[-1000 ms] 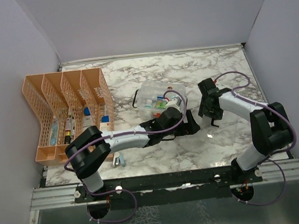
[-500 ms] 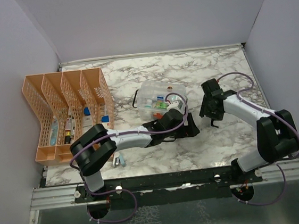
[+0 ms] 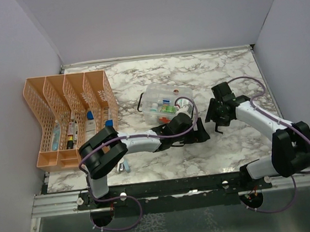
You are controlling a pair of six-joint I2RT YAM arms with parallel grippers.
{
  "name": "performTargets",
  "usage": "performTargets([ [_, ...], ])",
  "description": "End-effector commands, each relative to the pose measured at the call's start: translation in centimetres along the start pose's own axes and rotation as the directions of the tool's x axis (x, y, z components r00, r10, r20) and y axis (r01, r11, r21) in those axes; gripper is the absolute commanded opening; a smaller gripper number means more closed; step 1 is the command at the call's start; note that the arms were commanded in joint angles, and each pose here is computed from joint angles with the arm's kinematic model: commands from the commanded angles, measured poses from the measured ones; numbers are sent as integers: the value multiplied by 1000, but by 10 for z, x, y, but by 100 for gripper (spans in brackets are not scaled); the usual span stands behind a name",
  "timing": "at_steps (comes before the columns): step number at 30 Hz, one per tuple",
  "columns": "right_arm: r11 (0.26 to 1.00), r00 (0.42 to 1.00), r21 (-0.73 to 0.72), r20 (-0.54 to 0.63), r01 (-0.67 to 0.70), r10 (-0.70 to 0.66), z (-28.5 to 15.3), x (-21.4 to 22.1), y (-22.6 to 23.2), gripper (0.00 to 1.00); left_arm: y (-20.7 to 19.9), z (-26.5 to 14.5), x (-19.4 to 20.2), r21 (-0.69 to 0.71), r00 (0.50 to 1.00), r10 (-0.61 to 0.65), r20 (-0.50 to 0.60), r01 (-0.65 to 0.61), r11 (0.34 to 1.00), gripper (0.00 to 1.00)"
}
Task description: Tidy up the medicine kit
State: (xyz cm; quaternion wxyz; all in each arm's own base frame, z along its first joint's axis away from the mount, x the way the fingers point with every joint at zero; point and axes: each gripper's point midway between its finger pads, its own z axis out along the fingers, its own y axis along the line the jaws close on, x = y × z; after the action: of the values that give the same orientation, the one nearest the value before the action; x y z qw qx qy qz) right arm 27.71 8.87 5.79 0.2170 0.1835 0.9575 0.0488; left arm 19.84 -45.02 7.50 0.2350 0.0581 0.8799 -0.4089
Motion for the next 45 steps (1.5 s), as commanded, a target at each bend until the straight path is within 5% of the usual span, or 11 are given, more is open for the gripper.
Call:
performTargets([
  [1,993,998,-100,-45,-54,50,-7,9,18,45,-24,5,-5,74,999,-47,-2,47,996,83],
  [24,985,996,-157,-63,-68,59,-15,15,25,45,-34,24,-11,105,985,-171,9,169,980,63],
  [36,981,996,-180,-56,-78,69,-23,16,26,45,-37,17,-14,114,987,-160,19,157,981,27],
  [45,990,995,-124,64,-63,71,-57,-7,11,77,-50,-10,-26,150,994,-84,66,73,986,23],
])
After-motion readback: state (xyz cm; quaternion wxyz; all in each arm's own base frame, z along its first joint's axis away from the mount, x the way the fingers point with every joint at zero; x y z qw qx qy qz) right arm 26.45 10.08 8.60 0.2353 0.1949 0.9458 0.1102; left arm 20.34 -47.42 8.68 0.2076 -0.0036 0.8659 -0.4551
